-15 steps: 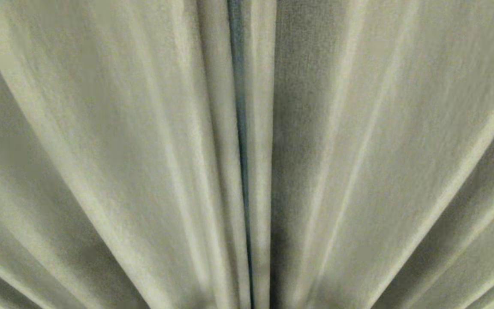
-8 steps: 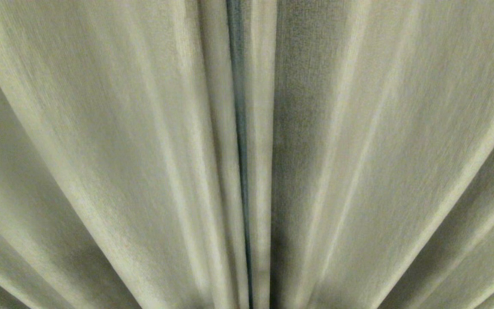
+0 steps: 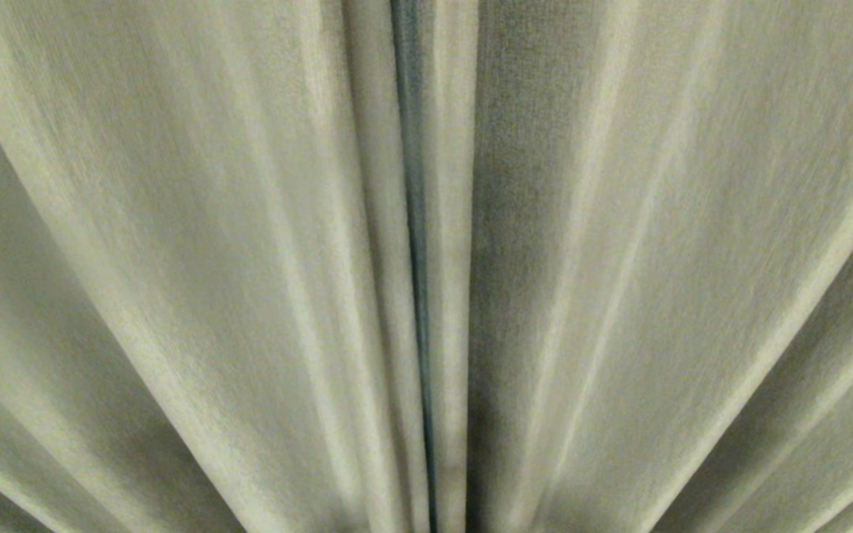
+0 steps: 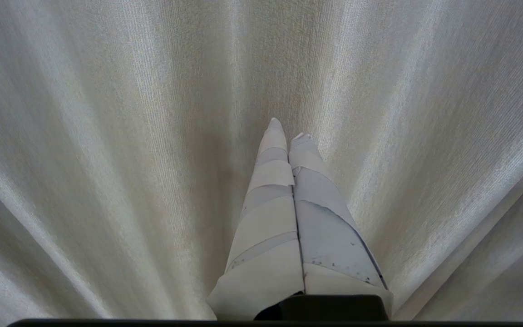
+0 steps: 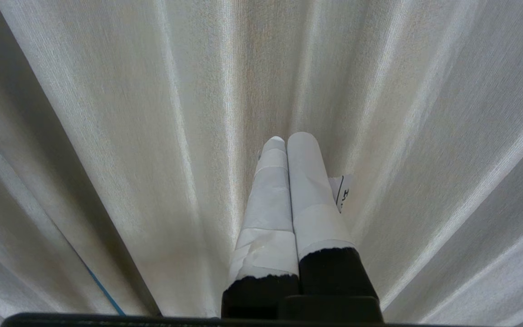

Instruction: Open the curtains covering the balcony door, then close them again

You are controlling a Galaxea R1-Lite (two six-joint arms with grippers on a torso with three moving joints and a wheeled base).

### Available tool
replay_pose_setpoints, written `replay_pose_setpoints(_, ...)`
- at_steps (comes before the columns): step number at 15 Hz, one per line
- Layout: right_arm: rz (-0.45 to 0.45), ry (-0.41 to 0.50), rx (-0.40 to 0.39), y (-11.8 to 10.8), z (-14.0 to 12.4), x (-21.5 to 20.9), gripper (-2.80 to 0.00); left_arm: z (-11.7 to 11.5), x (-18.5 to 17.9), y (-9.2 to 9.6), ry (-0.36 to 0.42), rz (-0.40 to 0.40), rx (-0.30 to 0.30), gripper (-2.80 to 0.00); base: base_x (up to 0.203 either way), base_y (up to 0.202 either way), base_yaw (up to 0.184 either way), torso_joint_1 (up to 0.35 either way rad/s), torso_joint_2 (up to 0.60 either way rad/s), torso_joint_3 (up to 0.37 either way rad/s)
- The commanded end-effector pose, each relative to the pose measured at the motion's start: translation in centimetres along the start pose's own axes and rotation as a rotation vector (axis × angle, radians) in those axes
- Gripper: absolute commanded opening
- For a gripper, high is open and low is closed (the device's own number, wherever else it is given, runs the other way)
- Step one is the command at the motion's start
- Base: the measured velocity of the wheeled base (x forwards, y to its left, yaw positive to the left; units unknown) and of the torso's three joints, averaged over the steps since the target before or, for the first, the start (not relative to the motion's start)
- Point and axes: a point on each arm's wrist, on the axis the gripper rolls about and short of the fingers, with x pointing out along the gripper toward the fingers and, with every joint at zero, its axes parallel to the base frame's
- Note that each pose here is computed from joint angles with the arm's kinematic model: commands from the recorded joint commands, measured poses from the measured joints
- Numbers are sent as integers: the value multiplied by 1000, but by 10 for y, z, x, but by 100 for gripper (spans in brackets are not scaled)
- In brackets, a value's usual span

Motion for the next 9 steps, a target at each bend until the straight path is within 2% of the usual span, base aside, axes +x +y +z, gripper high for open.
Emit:
replay_pose_setpoints(1, 0, 0, -2, 0, 0, 0, -280, 0, 0, 0, -1, 1, -1, -280, 0, 0, 0, 0, 0, 0)
replay_pose_setpoints(9, 1, 0, 4, 0, 0, 0, -280, 0, 0, 0, -1, 1, -1, -280, 0, 0, 0, 0, 0, 0)
